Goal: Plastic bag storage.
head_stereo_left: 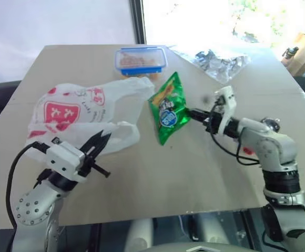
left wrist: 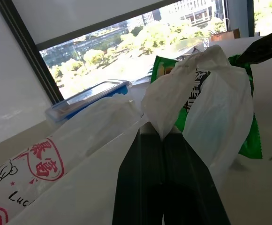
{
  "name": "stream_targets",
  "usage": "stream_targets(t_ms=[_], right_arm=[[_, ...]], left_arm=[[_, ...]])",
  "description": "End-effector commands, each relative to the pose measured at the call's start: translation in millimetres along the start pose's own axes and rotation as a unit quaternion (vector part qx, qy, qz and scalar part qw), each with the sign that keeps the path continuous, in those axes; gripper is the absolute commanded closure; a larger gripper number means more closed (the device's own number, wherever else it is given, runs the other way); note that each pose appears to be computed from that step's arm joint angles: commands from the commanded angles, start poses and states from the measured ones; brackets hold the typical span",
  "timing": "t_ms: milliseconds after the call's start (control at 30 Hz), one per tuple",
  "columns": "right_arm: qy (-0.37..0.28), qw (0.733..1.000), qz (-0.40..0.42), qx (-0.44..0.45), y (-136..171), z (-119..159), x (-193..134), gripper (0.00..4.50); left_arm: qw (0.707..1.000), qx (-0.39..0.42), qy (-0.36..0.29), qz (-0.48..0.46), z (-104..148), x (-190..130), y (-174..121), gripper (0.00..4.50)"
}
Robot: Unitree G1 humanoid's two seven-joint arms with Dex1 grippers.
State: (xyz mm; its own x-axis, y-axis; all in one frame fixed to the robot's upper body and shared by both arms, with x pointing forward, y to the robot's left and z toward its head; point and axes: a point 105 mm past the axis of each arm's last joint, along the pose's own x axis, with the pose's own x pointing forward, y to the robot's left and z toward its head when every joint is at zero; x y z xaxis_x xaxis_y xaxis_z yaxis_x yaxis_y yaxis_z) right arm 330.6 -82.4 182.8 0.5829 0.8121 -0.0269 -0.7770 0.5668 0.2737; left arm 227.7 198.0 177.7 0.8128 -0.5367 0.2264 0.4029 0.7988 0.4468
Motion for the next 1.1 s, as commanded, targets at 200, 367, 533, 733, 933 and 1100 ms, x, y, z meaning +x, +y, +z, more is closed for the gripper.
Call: stream_targets(t_ms=[200,367,533,733,933,1100], right_arm=[[-0.053,0.994,0.092,0.005,44,39,-31,4.43],[-0.015,0.991,0.132,0.008,53,32,-26,4.43],[0.024,0.982,0.184,0.027,63,18,-18,4.43],[0.053,0.973,0.218,0.061,69,0,-7,4.43],[0.063,0.973,0.196,0.109,58,-14,19,4.43],[0.096,0.966,0.189,0.151,56,-40,34,4.43]], left_arm=[[0.997,0.007,-0.048,-0.052,18,10,-14,4.5],[0.995,0.01,-0.057,-0.081,18,11,-22,4.5],[0.993,0.016,-0.066,-0.101,22,11,-27,4.5],[0.989,0.014,-0.076,-0.123,27,12,-37,4.5],[0.988,0.011,-0.08,-0.131,28,14,-39,4.5],[0.988,0.01,-0.08,-0.135,28,14,-41,4.5]])
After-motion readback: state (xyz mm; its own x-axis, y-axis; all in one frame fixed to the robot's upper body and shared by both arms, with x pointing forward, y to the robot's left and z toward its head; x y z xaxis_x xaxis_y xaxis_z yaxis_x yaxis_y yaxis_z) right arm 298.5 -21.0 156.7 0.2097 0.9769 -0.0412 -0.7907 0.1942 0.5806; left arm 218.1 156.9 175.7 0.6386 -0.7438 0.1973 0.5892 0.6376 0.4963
